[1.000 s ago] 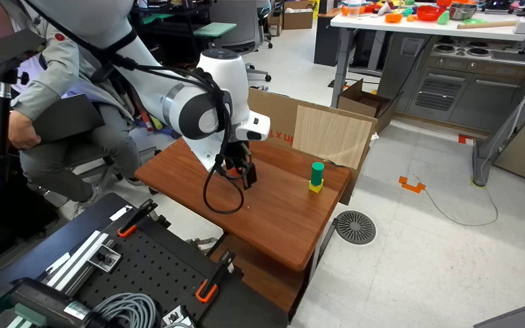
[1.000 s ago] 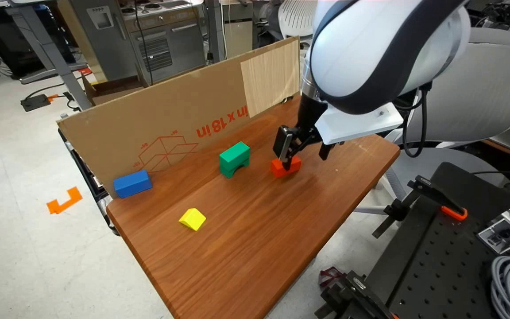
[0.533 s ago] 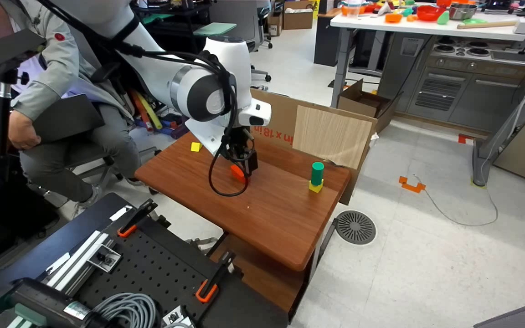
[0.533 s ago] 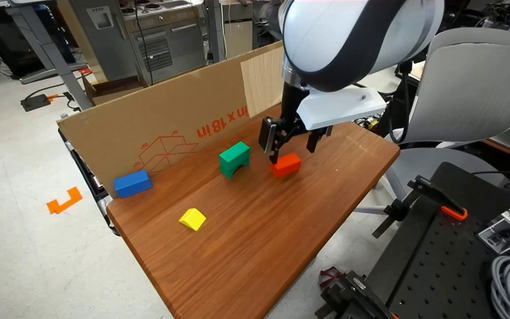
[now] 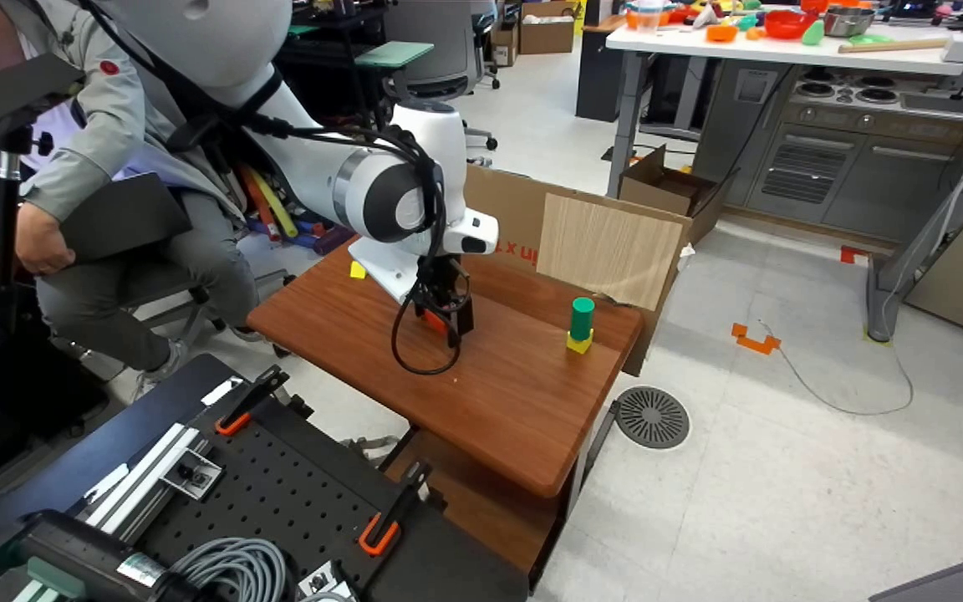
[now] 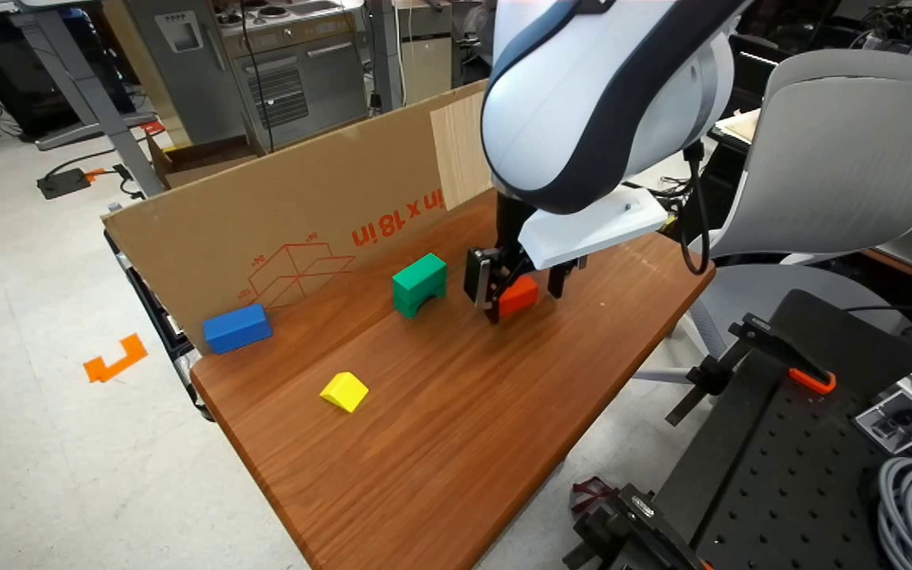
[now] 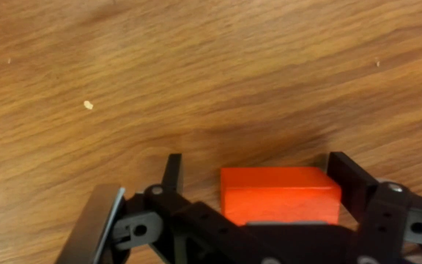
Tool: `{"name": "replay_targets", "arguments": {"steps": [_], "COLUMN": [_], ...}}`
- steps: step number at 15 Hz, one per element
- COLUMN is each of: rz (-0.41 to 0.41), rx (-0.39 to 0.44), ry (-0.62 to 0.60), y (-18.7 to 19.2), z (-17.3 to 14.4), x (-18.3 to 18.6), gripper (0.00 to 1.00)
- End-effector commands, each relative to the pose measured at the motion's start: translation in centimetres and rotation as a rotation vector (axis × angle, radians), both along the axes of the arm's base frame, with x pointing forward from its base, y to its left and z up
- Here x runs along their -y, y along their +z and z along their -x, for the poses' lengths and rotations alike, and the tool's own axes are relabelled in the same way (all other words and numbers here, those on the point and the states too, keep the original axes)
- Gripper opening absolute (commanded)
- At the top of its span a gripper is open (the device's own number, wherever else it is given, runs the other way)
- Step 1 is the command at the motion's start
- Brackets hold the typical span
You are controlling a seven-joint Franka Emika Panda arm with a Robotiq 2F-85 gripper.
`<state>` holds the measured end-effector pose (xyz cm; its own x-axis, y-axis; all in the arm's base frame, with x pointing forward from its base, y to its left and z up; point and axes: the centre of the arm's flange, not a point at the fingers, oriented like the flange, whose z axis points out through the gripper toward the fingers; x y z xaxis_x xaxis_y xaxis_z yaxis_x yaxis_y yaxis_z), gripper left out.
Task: Put the orange block on the green block
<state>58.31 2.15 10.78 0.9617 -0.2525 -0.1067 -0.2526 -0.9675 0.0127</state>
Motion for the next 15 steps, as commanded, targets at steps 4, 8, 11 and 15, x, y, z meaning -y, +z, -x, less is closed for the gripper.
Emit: {"name": "replay_targets", "arguments": {"steps": [4, 8, 11, 15], "rz": [0.055, 0.052, 0.032, 0.018], "rx": [-0.044, -0.048, -0.041, -0.003], "ry": [0.05, 0.075, 0.072, 0.095], "y": [-1.4, -0.6, 0.9, 4.8], "z": [-2.8, -3.1, -2.8, -3.2], "x": [-0.6, -0.9, -1.1, -2.1], "gripper": [0.72, 0.46, 0.42, 0.42]}}
